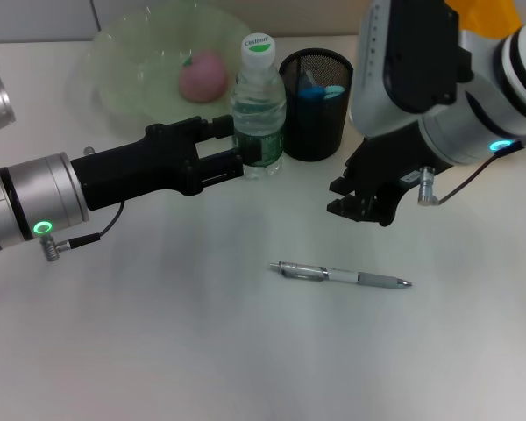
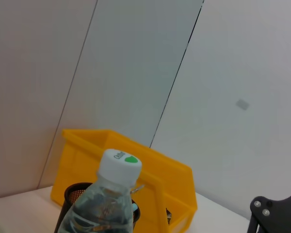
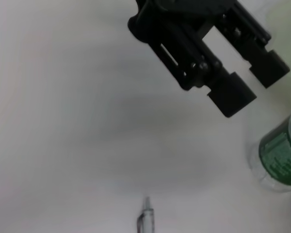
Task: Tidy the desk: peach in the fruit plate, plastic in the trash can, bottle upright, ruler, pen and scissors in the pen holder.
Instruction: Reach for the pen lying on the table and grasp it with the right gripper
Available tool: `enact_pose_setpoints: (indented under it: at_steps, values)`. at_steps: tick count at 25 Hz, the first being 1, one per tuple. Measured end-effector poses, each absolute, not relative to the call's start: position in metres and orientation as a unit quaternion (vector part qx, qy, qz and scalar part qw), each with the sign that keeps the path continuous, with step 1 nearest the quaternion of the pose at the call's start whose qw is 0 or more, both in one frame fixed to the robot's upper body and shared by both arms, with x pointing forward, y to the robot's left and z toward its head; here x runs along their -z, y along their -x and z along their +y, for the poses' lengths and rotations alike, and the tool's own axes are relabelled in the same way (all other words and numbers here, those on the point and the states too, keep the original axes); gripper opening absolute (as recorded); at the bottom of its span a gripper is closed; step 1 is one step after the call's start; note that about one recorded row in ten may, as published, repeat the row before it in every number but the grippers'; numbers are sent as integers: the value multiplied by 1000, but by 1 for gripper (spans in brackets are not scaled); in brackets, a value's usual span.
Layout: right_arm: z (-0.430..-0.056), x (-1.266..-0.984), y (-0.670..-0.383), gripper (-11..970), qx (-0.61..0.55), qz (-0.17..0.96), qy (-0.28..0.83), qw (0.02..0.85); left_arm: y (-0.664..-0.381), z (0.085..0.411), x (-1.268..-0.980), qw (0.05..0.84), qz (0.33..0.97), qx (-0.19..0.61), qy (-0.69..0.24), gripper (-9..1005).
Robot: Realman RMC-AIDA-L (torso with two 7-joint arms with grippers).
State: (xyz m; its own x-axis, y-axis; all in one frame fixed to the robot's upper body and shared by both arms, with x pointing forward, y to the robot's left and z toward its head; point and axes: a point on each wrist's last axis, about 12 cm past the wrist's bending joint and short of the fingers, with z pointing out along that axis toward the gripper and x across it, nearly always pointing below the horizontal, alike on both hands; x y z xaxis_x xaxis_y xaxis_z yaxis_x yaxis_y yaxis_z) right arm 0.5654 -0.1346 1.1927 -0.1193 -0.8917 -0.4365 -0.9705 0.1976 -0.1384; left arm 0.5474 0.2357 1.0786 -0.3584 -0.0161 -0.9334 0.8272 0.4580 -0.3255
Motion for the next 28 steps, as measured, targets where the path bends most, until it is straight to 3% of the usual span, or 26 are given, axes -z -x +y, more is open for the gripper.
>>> enact_pose_setpoints:
  at_steps: [9,20,28]
  values:
    - [-121,-1193,-577,232,-90,756,623,178,-547,235,-1079,487,700,434,-290,768]
    - [-112,-1177,-588,638,-89,764,622,146,-537,242,-1081,523,660,412,-348,774]
    - [-114,-1174,-587,637,-93,767,619,142,-537,261,-1085,546,658,391,-340,778]
